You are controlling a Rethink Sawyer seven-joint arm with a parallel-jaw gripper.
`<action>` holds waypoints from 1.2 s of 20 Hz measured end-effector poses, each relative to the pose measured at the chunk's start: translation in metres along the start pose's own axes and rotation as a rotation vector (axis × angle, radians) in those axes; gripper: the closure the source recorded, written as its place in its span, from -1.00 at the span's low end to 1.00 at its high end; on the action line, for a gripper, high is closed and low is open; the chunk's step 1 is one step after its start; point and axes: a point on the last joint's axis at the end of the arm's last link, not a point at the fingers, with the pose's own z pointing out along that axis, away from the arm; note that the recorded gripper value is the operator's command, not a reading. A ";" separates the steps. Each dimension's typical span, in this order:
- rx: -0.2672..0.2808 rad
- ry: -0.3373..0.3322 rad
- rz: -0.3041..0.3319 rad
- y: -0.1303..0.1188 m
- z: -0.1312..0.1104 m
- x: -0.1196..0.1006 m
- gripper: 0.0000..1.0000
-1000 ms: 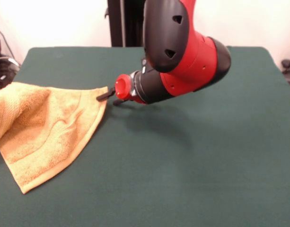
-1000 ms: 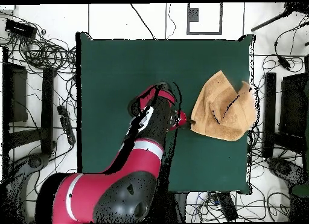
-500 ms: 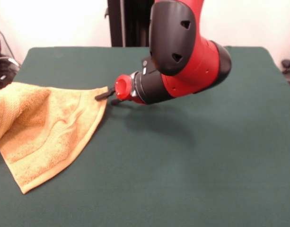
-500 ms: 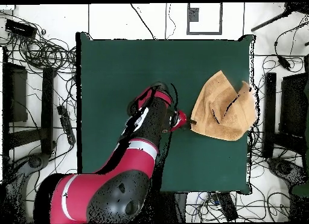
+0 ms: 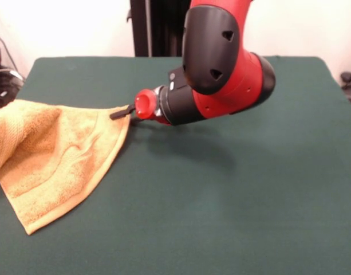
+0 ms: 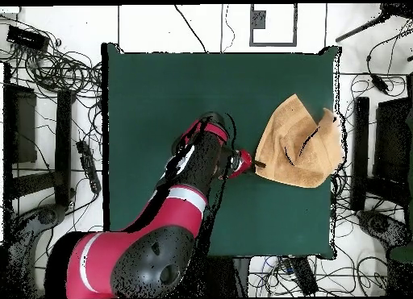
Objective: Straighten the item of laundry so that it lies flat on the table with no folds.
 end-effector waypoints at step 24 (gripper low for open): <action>0.010 -0.103 0.017 -0.024 0.028 -0.009 1.00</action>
